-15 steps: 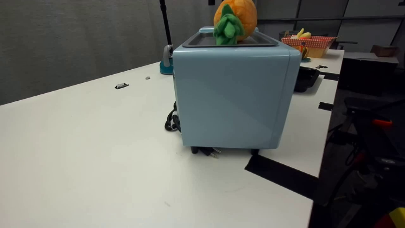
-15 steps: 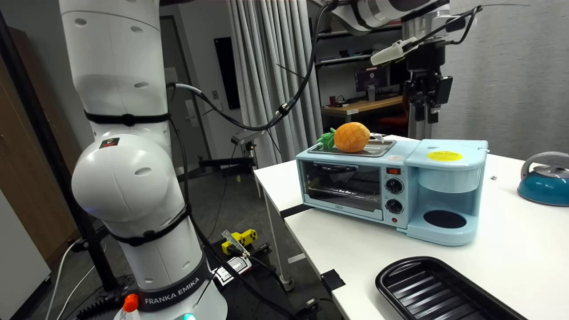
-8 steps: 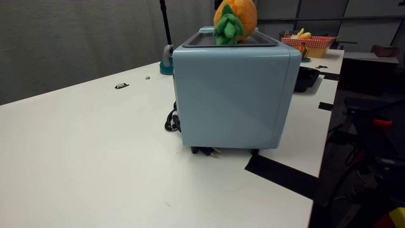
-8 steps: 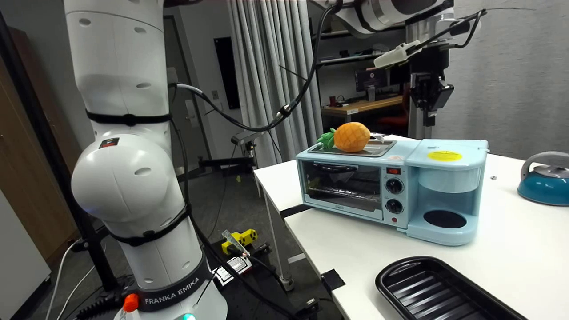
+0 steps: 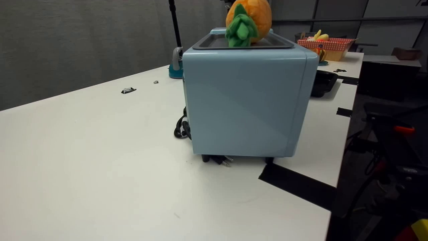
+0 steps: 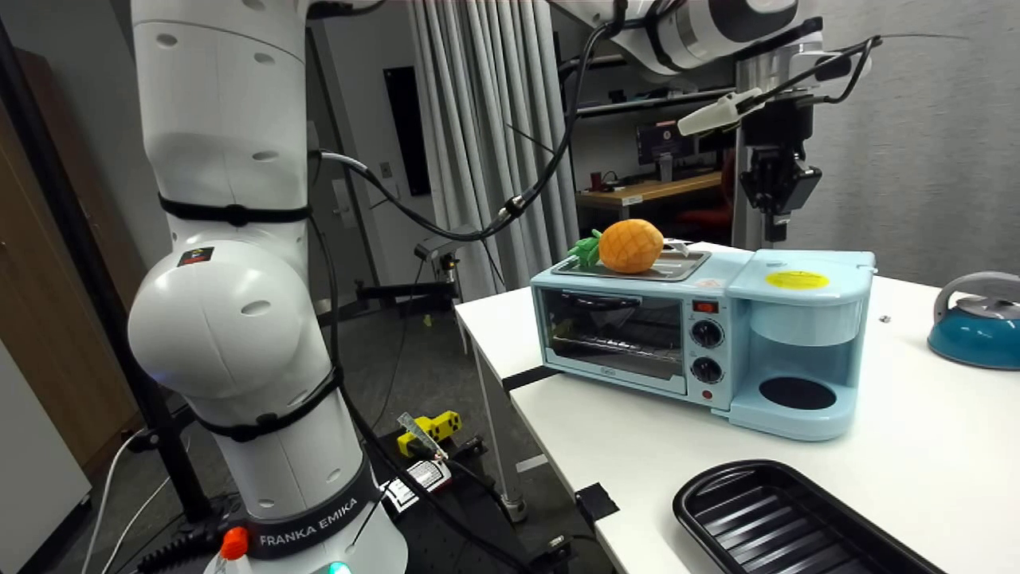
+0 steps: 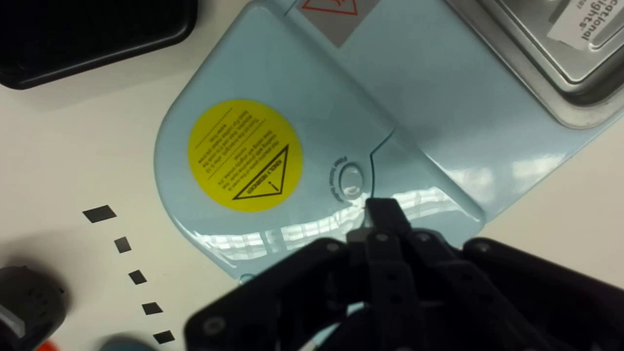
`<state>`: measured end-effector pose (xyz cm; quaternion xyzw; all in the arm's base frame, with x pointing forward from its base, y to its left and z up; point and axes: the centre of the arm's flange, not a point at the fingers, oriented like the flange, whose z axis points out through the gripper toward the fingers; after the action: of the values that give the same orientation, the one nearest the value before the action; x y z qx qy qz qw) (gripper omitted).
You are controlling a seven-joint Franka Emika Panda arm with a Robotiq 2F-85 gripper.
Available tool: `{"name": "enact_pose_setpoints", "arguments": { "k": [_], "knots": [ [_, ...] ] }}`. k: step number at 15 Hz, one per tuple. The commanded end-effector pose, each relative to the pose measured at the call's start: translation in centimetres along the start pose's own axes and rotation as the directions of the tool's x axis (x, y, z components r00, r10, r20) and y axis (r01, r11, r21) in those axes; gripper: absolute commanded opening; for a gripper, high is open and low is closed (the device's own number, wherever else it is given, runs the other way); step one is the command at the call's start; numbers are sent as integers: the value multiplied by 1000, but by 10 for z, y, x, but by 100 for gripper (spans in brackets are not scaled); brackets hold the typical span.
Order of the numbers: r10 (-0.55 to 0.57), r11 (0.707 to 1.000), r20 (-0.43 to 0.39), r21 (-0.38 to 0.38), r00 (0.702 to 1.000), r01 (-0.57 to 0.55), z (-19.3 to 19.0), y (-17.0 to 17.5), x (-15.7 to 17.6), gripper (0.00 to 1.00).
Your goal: Press the button on the top of the toaster oven
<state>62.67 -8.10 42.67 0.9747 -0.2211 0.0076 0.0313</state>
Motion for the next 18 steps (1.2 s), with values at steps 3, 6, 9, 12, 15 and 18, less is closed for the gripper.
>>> {"name": "enact_pose_setpoints", "arguments": {
  "k": [3, 6, 9, 12, 15, 18],
  "knots": [
    [16, 999, -17, -35, 1000, -17, 6, 10, 11, 0],
    [10, 999, -9, -49, 1000, -10, 9, 16, 8, 0],
    [2, 998, 0, -57, 1000, -2, 13, 18, 3, 0],
    [-7, 998, 7, -62, 1000, 7, 15, 18, -1, 0],
    [-9, 998, 12, -63, 1000, 10, 17, 18, -3, 0],
    [-13, 998, 13, -59, 1000, 14, 16, 14, -5, 0]
  ]
}}
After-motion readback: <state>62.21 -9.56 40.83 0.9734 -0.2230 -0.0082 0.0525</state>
